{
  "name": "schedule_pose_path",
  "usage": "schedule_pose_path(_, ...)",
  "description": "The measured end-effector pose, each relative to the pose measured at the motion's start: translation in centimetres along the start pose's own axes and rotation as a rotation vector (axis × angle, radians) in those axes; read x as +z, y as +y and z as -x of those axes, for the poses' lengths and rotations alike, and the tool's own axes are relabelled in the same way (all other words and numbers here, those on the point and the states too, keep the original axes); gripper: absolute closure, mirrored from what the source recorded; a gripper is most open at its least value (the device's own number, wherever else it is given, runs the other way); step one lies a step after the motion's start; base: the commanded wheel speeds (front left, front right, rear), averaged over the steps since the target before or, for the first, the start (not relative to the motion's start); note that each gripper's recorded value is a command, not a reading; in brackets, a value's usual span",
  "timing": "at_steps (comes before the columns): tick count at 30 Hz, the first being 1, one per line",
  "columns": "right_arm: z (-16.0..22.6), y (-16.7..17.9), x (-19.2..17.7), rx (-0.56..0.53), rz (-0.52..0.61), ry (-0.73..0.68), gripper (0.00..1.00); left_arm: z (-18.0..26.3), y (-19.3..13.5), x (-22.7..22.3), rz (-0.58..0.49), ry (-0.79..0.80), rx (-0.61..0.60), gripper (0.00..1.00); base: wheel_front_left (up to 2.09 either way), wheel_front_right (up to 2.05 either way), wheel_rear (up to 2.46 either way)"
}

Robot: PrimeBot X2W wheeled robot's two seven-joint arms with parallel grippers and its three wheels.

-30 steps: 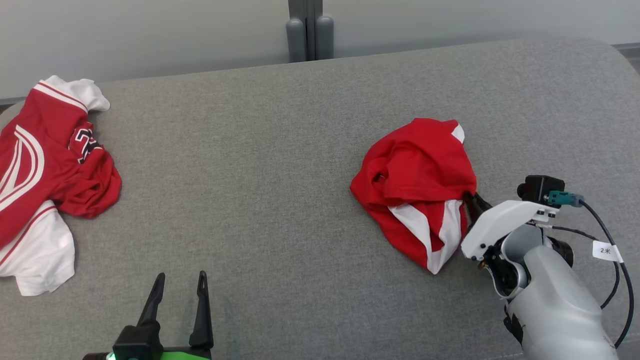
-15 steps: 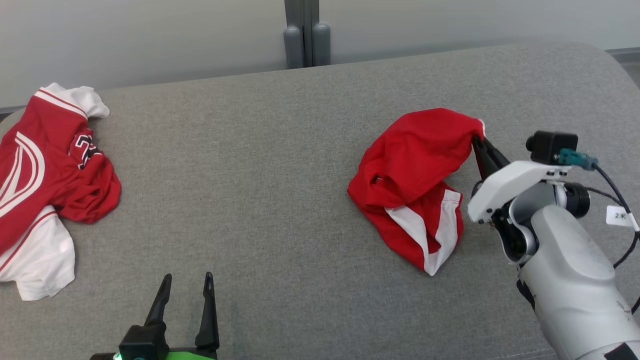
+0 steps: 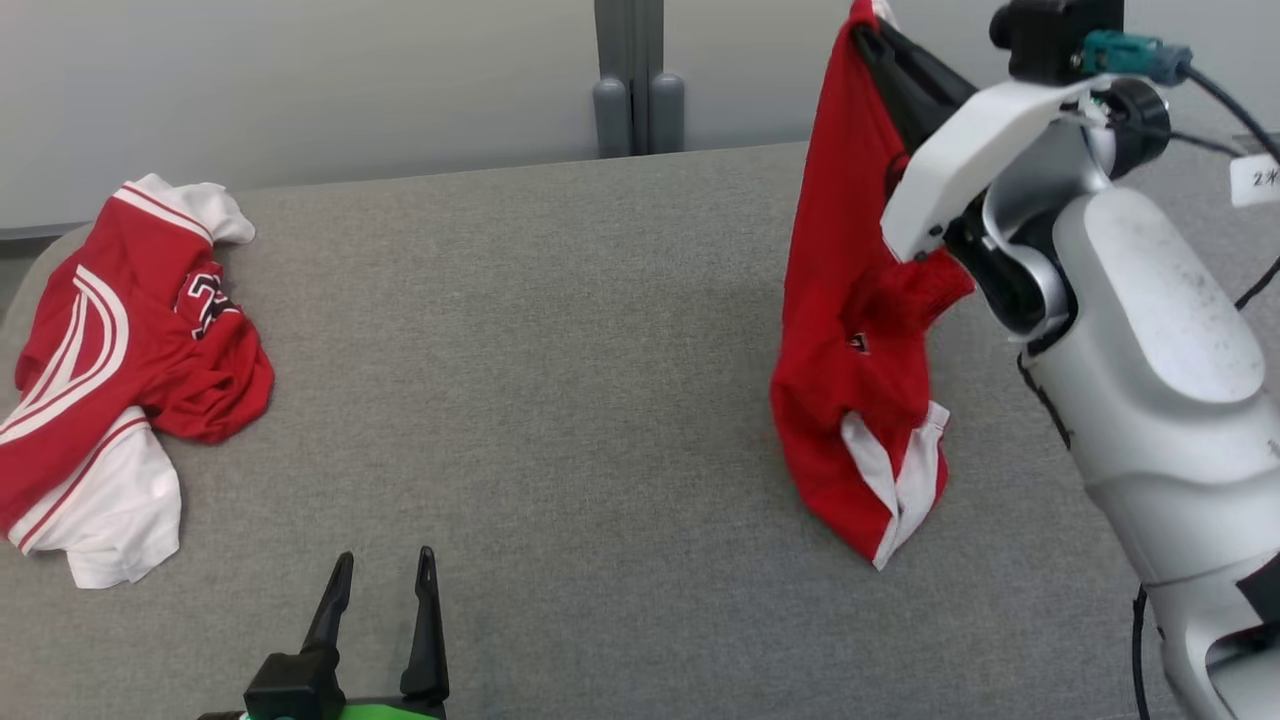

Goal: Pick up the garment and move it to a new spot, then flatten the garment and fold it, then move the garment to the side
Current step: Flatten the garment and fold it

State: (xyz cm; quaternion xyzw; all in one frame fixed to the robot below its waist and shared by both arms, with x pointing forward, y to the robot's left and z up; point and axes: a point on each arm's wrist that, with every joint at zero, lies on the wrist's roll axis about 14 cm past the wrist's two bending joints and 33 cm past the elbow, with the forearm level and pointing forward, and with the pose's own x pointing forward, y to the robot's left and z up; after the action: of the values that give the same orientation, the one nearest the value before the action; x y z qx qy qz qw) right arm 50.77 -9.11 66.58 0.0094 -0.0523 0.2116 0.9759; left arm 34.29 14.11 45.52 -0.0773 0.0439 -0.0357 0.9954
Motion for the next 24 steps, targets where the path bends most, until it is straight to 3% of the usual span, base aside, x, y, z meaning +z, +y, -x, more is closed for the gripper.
schedule_pose_path(6, -2.0, 3.2, 4.5, 0.093, 0.058, -0.031, 1.0, 0.9, 0.8, 0.3, 0.026, -0.012, 0.044, 0.0, 0.0, 0.0, 0.0)
schedule_pose_path(16, -2.4, 9.2, 7.4, 0.258, 0.06, -0.047, 1.0, 2.9, 2.3, 0.8, 0.041, -0.036, 0.116, 0.0, 0.0, 0.0, 0.0)
schedule_pose_path(20, -2.0, 9.9, 8.7, 0.287, 0.053, -0.066, 1.0, 3.2, 2.6, 1.0, 0.042, -0.045, 0.125, 0.0, 0.0, 0.0, 0.0)
schedule_pose_path(24, -1.2, 9.3, 7.5, 0.29, 0.053, -0.021, 1.0, 3.0, 2.4, 1.0, 0.041, -0.045, 0.121, 0.0, 0.0, 0.0, 0.0)
